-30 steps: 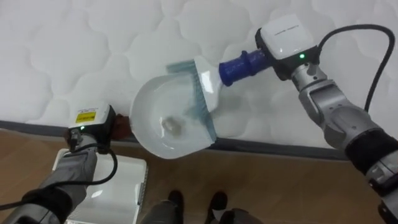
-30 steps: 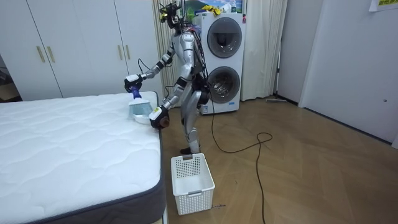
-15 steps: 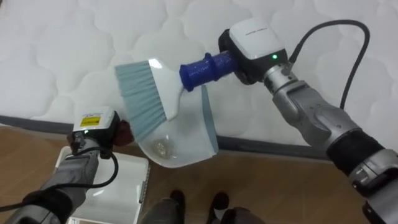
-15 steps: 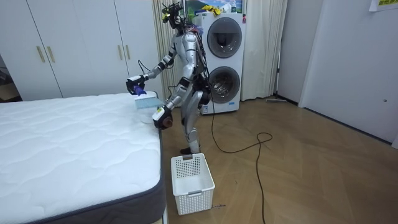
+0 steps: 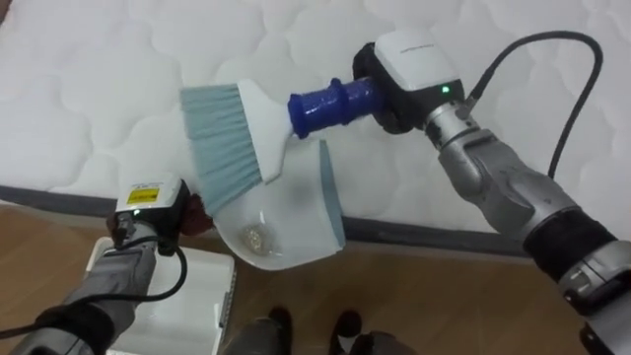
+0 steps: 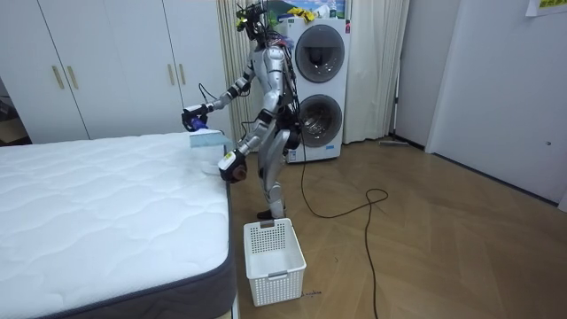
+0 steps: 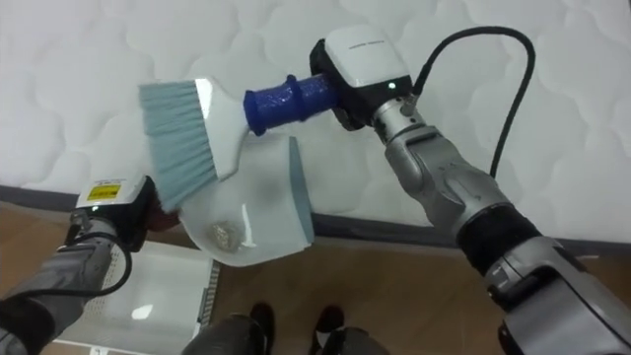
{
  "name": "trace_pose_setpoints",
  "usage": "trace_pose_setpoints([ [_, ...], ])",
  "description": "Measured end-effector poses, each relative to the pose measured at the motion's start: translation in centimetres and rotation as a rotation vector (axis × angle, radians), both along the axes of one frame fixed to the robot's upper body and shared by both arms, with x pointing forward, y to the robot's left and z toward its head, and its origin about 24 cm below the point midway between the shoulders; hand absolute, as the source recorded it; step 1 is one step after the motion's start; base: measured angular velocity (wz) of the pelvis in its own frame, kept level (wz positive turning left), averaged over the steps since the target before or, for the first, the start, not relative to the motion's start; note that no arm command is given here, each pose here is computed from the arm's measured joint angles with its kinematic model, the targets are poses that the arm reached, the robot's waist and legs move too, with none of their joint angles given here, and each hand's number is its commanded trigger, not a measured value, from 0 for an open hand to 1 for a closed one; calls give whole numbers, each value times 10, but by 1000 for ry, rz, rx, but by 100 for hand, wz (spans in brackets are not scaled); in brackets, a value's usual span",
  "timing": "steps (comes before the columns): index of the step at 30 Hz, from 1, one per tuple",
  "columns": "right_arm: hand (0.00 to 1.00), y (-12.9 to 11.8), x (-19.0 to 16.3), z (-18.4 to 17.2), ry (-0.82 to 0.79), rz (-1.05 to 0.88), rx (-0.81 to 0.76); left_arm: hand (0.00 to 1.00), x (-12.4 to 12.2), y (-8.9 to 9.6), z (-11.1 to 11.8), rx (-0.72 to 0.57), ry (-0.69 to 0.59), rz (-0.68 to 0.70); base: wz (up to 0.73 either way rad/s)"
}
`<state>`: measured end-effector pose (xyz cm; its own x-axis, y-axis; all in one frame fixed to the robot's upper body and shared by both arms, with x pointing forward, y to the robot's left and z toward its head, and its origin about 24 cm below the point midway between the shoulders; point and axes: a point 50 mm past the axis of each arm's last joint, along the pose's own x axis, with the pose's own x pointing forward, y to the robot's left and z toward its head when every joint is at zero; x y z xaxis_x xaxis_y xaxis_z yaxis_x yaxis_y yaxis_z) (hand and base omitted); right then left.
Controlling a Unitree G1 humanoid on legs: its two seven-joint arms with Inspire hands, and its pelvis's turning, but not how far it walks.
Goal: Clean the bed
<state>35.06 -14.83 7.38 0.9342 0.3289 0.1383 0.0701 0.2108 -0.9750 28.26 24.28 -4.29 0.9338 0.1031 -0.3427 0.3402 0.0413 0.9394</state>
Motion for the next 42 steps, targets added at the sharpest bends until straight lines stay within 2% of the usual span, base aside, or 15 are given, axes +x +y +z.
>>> trace_pose_setpoints([
  [10,100,-70,-12,-29,123,-328,220,100,-16,2,-13,-51,27,59,1],
  [11,87,-80,-15,-31,125,-374,237,100,-16,3,-12,-63,22,72,0],
  [12,80,-91,-19,-34,134,-416,255,100,-15,2,-10,-74,15,82,0],
  [13,63,-94,-22,-36,141,-434,262,100,-15,2,-9,-81,8,88,5],
  [15,57,-105,-33,-48,179,-498,313,100,-19,4,-8,-113,-12,112,2],
  [16,24,-107,-35,-51,187,-511,330,100,-21,4,-8,-119,-15,118,0],
  [17,0,-111,-41,-57,205,-537,365,100,-24,4,-10,-129,-14,126,-6],
  [20,0,-119,-52,-68,245,-596,414,100,-34,0,-19,-160,25,155,-2],
  [25,0,-126,-56,-70,235,-677,552,100,-41,-4,-20,-176,34,148,16],
  [32,0,-149,-80,-83,198,-878,802,100,-69,4,-27,-245,55,221,32],
  [37,0,-161,-95,-92,171,-992,879,100,-68,7,-25,-255,43,241,83],
  [42,0,-173,-101,-89,96,-1108,1057,100,-67,0,-27,-296,72,253,65],
])
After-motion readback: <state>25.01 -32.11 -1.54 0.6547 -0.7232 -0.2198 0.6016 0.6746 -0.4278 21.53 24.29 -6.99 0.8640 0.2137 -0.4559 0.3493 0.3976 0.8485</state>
